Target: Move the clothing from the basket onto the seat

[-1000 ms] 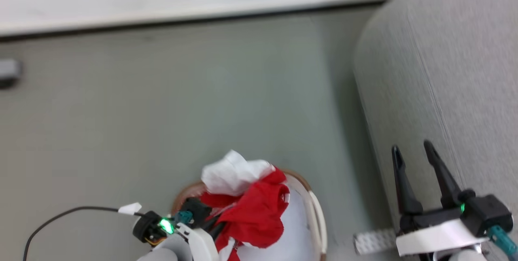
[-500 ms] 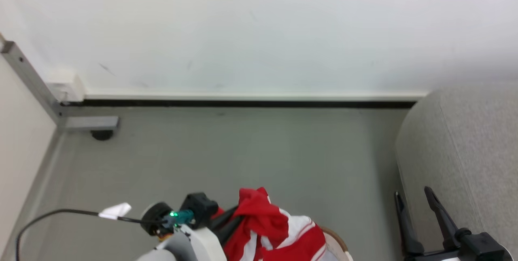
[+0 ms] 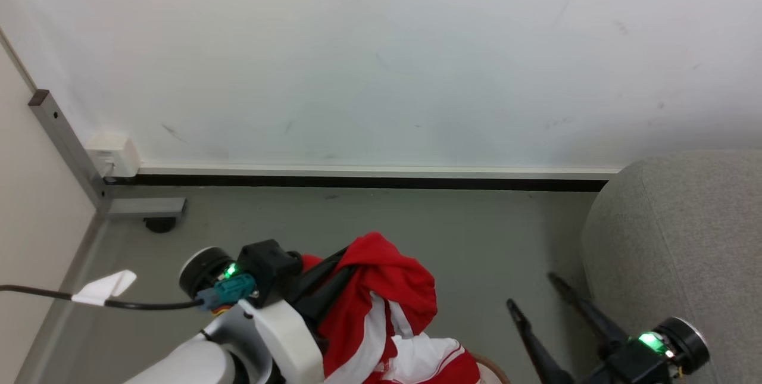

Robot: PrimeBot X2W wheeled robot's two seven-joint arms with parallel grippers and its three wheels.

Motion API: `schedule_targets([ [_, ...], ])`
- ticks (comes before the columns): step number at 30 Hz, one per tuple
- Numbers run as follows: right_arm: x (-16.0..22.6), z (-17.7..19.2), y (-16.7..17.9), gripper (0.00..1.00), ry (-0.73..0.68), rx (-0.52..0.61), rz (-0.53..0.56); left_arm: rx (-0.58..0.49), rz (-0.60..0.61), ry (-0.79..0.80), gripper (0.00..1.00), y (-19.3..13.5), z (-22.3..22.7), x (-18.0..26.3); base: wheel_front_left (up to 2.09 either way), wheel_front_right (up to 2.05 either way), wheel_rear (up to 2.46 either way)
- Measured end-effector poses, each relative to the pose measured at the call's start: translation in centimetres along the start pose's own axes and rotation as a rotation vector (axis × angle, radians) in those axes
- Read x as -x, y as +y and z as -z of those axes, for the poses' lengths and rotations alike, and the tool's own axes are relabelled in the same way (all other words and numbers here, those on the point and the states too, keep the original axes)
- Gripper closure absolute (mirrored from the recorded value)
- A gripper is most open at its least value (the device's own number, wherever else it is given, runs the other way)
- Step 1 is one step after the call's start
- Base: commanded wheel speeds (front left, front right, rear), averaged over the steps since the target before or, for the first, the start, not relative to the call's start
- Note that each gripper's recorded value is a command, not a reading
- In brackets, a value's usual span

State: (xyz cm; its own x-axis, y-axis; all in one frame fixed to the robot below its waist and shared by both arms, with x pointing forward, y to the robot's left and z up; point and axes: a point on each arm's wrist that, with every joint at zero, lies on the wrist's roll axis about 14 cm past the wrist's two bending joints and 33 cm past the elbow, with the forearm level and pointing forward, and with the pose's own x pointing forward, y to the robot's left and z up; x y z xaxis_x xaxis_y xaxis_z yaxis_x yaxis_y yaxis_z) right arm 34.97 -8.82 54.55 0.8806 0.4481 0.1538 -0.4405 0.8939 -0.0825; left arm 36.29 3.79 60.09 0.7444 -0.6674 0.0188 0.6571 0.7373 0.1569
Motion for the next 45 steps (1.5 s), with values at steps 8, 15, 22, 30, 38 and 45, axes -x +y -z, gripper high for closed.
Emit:
schedule_targets([
  [8, -0.7, -1.1, 6.7, 0.00, 0.064, 0.064, -0.310, 0.001, 0.075, -0.011, 1.00, -2.3, -0.6, -0.9, 0.00, 0.00, 0.00],
  [15, -2.8, -1.1, 8.7, 0.00, 0.080, 0.128, -0.406, 0.000, 0.166, -0.020, 1.00, -5.1, -0.9, -1.8, 0.00, 0.00, 0.00],
  [22, -4.3, 0.8, 10.7, 1.00, 0.121, 0.070, -0.428, 0.010, 0.214, -0.032, 1.00, -7.0, -1.3, -2.3, 0.00, 0.00, 0.00],
  [30, -5.6, 0.3, 9.2, 1.00, 0.064, -0.051, -0.335, 0.003, 0.161, -0.026, 0.35, -5.7, -0.7, -2.5, 0.00, 0.00, 0.00],
  [38, -5.6, 0.0, 4.5, 1.00, 0.034, -0.086, -0.196, 0.013, 0.117, -0.044, 0.00, -5.0, 0.4, -2.7, 0.00, 0.00, 0.00],
  [45, -4.8, -0.9, 0.7, 1.00, 0.004, -0.074, -0.098, 0.044, 0.146, -0.009, 0.00, -6.2, 2.6, -3.0, 0.00, 0.00, 0.00],
])
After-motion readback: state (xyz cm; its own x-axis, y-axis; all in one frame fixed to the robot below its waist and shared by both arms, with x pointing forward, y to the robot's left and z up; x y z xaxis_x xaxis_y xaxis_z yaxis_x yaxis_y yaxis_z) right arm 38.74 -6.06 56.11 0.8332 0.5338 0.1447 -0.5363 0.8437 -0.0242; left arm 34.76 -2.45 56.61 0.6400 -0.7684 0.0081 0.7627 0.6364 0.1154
